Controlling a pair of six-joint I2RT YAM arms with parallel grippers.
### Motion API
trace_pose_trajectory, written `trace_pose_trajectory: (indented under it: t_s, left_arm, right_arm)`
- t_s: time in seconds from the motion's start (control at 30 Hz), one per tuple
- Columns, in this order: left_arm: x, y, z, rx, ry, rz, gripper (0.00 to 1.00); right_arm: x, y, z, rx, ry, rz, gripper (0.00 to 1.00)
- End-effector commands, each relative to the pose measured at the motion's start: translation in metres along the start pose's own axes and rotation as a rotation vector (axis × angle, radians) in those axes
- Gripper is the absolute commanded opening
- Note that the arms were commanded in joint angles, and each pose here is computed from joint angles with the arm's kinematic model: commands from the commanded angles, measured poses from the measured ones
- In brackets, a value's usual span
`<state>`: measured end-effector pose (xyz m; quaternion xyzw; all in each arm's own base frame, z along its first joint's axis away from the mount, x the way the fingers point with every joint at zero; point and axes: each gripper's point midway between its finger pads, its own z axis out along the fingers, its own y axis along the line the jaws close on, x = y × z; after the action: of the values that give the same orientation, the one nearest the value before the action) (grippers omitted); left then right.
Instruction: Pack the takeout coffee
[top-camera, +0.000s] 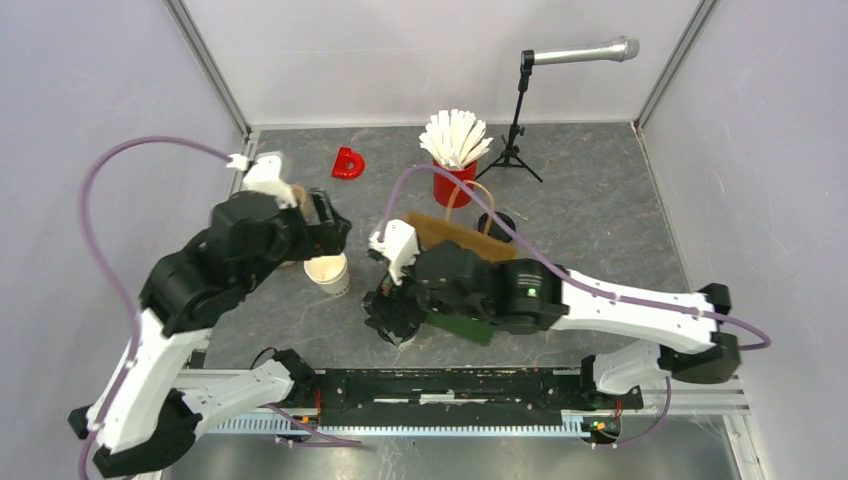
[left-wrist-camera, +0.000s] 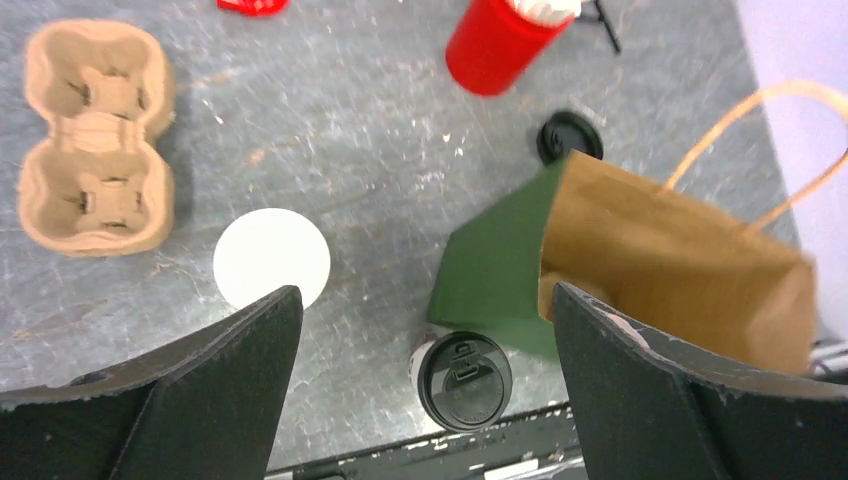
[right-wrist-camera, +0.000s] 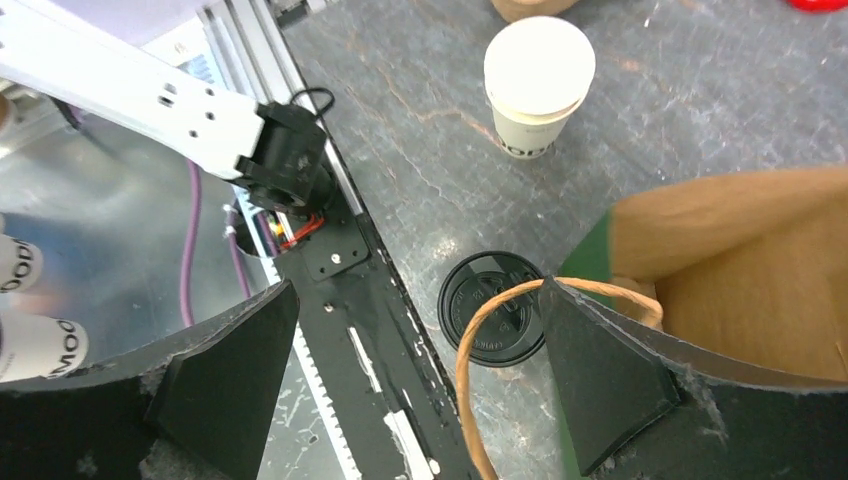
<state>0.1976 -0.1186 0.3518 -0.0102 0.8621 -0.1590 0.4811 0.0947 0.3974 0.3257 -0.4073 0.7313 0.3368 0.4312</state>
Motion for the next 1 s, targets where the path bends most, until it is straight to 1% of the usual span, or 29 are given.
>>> trace_pose_trajectory:
  t_s: [0.0, 0.1, 0.23, 0.37, 0.47, 0.57, 0.67, 0.77, 0.87, 0.97]
  left_arm:
    - [-0.032, 0.031, -0.046, -0.049, -0.195, -0.09, 1.0]
    - [-0.027, 0.035, -0.051, -0.031, -0.214, -0.075, 1.0]
    - [-0.012, 0.028, -0.044, 0.01, -0.166, -0.066, 1.0]
    - [0.002, 0.015, -0.032, 0.064, -0.104, -0.043, 1.0]
    - [0.004, -0.006, -0.025, 0.16, -0.072, 0.015, 0.99]
    - [0.004, -0.038, -0.017, 0.295, -0.033, 0.105, 0.99]
    - [0.004, -0.056, -0.002, 0.332, 0.022, 0.148, 0.94]
    - [0.01, -0.068, 0.019, 0.345, 0.095, 0.203, 0.89]
    - [0.023, -0.078, 0.04, 0.361, 0.174, 0.265, 0.86]
    - [0.03, -0.079, 0.06, 0.341, 0.218, 0.336, 0.82]
  right_arm:
    - [0.015, -0.002, 0.016, 0.053, 0.118, 0.012, 0.98]
    - [0.018, -0.017, 0.015, 0.152, 0.122, 0.045, 0.98]
    - [0.02, -0.029, -0.001, 0.192, 0.081, 0.076, 0.98]
    - [0.018, -0.032, -0.023, 0.177, 0.076, 0.076, 0.98]
    - [0.013, -0.028, -0.039, 0.137, 0.066, 0.08, 0.98]
    - [0.011, -0.022, -0.049, 0.09, 0.052, 0.104, 0.98]
    - [0.01, -0.02, -0.057, 0.071, 0.028, 0.128, 0.98]
    - [-0.003, -0.021, -0.069, 0.062, -0.017, 0.143, 0.98]
    - [-0.022, -0.024, -0.087, 0.063, -0.09, 0.161, 0.98]
    - [-0.04, -0.029, -0.108, 0.066, -0.176, 0.186, 0.98]
